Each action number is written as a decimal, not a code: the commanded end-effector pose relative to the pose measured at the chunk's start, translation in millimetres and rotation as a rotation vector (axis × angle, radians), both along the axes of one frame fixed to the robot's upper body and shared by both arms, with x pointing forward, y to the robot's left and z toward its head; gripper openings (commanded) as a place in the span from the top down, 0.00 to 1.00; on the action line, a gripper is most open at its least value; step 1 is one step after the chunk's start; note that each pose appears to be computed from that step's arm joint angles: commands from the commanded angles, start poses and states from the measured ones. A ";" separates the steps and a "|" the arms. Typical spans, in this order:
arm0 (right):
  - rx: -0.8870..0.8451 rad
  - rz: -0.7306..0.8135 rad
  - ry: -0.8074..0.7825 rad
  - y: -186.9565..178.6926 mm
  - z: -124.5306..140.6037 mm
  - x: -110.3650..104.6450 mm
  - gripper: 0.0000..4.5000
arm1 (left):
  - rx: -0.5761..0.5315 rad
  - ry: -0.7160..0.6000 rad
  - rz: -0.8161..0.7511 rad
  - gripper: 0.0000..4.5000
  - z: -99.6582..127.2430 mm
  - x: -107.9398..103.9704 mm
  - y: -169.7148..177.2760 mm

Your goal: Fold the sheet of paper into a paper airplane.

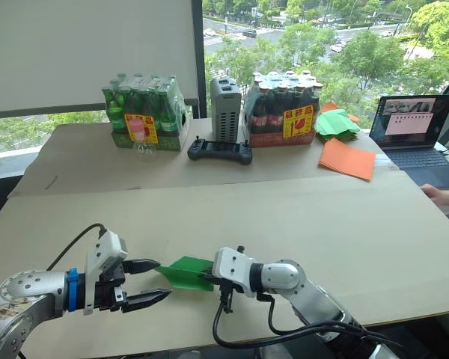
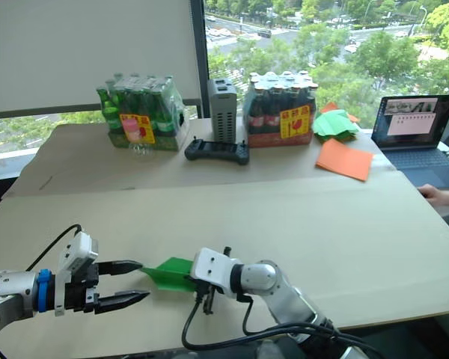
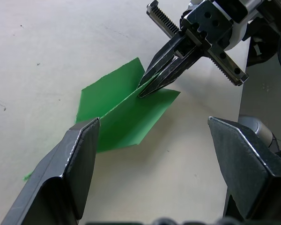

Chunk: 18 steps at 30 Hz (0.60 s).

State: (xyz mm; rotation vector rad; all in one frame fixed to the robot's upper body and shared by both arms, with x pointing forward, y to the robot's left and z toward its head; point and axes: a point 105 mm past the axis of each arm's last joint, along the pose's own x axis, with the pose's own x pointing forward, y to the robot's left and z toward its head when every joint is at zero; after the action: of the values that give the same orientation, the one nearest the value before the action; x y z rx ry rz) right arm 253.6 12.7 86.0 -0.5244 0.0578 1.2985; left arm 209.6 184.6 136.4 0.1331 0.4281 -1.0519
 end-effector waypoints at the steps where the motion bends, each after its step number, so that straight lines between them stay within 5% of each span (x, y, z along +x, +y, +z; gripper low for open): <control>1: 0.122 -0.043 -0.036 -5.9 34.2 4.1 0.99 | -0.025 -0.077 -0.040 0.13 15.6 3.4 -15.2; 6: 0.208 -0.241 -0.040 -36.0 57.5 31.5 0.99 | -0.025 -0.169 -0.035 0.13 26.9 14.2 -27.9; 12: 0.230 -0.823 -0.059 -142.6 77.7 100.3 0.99 | -0.074 -0.293 -0.043 0.13 43.4 28.1 -55.4; 18: 0.210 -1.061 0.041 -197.9 65.3 107.4 0.99 | -0.079 -0.387 -0.039 0.13 47.3 39.3 -73.7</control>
State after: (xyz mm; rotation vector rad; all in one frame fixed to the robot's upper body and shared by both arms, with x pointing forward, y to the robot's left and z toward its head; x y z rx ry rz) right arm 361.4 -176.5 142.4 -0.2214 0.2179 0.3026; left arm 249.4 115.4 175.7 0.2295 0.0928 -1.0530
